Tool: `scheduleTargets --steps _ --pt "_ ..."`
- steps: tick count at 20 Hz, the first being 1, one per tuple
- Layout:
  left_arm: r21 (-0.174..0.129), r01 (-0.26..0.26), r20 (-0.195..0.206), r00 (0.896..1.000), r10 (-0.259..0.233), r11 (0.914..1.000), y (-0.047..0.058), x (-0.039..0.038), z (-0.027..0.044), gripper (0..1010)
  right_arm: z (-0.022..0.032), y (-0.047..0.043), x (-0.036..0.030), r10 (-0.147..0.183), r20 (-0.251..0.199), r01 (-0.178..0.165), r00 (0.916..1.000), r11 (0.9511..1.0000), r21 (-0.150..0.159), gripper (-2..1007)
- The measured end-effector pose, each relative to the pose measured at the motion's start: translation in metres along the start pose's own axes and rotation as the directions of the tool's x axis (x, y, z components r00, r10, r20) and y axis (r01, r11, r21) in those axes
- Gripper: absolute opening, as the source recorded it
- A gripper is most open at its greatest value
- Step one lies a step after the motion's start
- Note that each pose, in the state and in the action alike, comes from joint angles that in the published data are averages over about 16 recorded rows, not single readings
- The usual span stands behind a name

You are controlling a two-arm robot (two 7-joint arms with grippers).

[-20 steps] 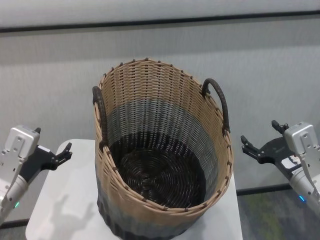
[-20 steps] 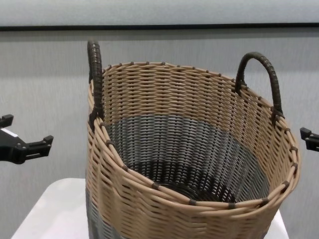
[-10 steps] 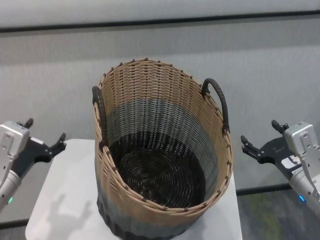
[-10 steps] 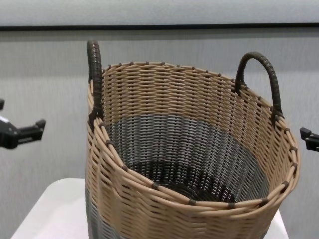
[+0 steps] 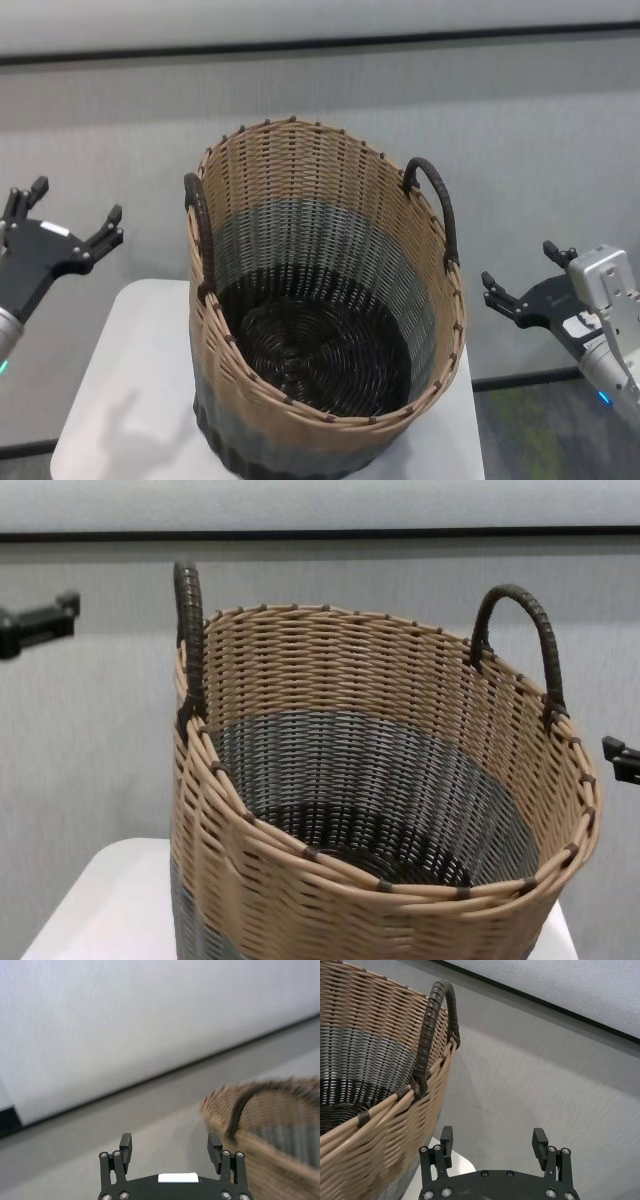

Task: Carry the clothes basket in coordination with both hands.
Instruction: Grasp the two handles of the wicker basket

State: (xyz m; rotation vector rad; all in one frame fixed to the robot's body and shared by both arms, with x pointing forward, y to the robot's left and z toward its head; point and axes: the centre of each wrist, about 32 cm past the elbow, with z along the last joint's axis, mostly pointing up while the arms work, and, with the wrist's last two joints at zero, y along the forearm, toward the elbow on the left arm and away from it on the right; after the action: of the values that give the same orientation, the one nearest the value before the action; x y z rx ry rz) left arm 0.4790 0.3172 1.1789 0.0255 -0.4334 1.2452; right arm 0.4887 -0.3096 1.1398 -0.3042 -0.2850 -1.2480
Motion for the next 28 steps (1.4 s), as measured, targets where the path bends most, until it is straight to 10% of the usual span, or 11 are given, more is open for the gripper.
scheduleTargets --steps 12,19,28 --pt "-0.173 0.09 -0.033 0.995 -0.098 0.9807 0.01 0.0027 0.0348 1002 0.0 0.0 0.0 0.0 0.0 0.0 1.0 1.0 0.0 1001" --pt "-0.179 0.19 -0.085 0.975 -0.207 0.9654 0.017 0.0057 0.0508 1002 0.0 0.0 0.0 0.0 0.0 0.0 1.0 1.0 0.0 1001" --pt "-0.14 0.334 -0.172 0.919 -0.355 0.9322 0.021 0.0068 0.0688 1002 0.0 0.0 0.0 0.0 0.0 0.0 1.0 1.0 0.0 1001"
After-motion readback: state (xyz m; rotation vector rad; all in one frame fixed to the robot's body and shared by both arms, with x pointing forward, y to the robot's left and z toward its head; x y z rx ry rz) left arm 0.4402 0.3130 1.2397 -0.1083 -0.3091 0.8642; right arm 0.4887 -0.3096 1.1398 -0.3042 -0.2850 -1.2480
